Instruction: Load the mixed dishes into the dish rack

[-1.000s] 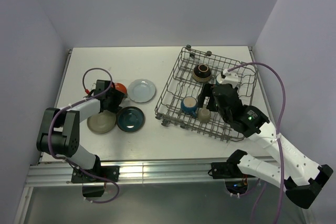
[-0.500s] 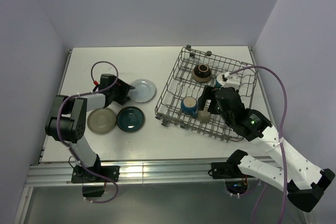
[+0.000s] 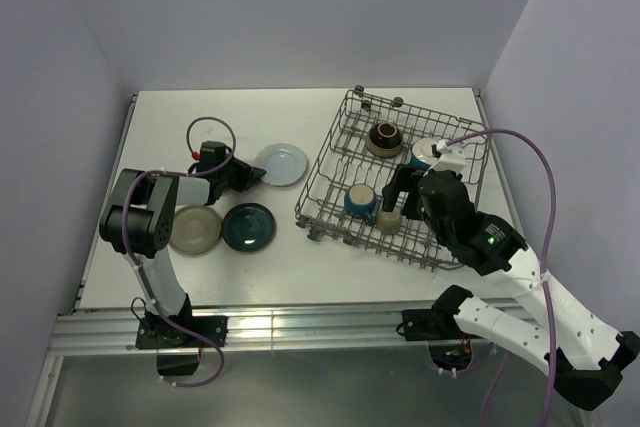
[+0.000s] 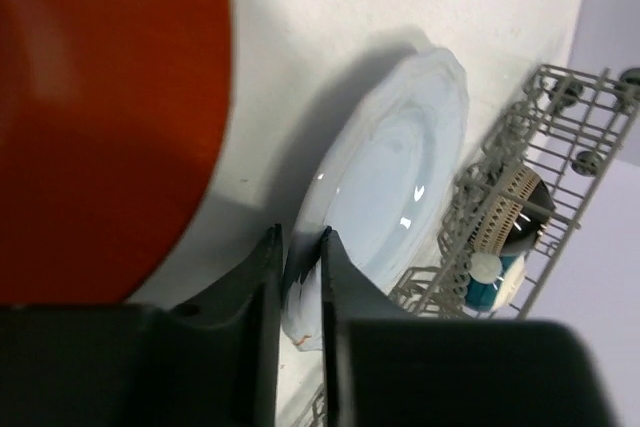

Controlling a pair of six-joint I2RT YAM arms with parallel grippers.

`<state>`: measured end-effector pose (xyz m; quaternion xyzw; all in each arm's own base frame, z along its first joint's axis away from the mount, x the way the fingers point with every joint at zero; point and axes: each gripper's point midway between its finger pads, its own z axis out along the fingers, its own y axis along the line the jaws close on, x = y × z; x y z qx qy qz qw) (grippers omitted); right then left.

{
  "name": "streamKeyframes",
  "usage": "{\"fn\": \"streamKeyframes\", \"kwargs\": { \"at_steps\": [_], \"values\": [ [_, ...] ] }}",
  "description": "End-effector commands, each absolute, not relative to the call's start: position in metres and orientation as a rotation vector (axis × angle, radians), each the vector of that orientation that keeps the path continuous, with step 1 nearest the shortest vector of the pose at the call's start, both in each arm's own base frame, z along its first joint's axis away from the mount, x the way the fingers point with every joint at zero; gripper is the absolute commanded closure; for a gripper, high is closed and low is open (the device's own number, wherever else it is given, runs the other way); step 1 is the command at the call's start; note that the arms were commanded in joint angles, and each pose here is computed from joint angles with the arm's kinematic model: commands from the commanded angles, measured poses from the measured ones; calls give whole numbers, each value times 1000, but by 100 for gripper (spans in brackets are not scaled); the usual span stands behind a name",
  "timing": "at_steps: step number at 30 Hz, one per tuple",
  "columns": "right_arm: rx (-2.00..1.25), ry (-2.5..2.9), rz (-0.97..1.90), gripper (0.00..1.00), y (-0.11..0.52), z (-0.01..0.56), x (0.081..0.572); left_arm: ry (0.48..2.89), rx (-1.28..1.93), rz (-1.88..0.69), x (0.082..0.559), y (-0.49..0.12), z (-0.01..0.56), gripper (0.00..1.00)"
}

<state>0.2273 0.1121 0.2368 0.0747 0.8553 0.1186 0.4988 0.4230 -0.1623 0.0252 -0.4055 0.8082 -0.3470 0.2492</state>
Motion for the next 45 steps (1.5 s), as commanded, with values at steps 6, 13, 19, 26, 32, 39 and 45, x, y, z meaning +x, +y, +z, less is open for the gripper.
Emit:
{"fn": "streamKeyframes", "kwargs": {
  "at_steps": [6, 13, 19, 26, 32, 39, 45],
  "values": [
    [193, 2068, 279, 6, 109, 233, 225, 2348, -1176, -799, 385, -155, -23, 100],
    [191, 2117, 324, 4, 126, 222, 230, 2316, -1137, -802, 372, -149, 0, 100],
    [236, 2132, 438, 0, 145, 220, 232, 2246, -1089, -816, 365, -142, 39, 100],
    [223, 2131, 601, 0, 171, 221, 231, 2196, -1050, -849, 357, -138, 72, 100],
    [190, 2190, 686, 0, 199, 213, 233, 2153, -1049, -868, 350, -130, 89, 100],
    [165, 2191, 672, 0, 209, 213, 233, 2116, -1047, -882, 344, -117, 107, 100],
    [141, 2205, 670, 0, 219, 212, 235, 2054, -1017, -915, 342, -112, 145, 100]
  ]
}}
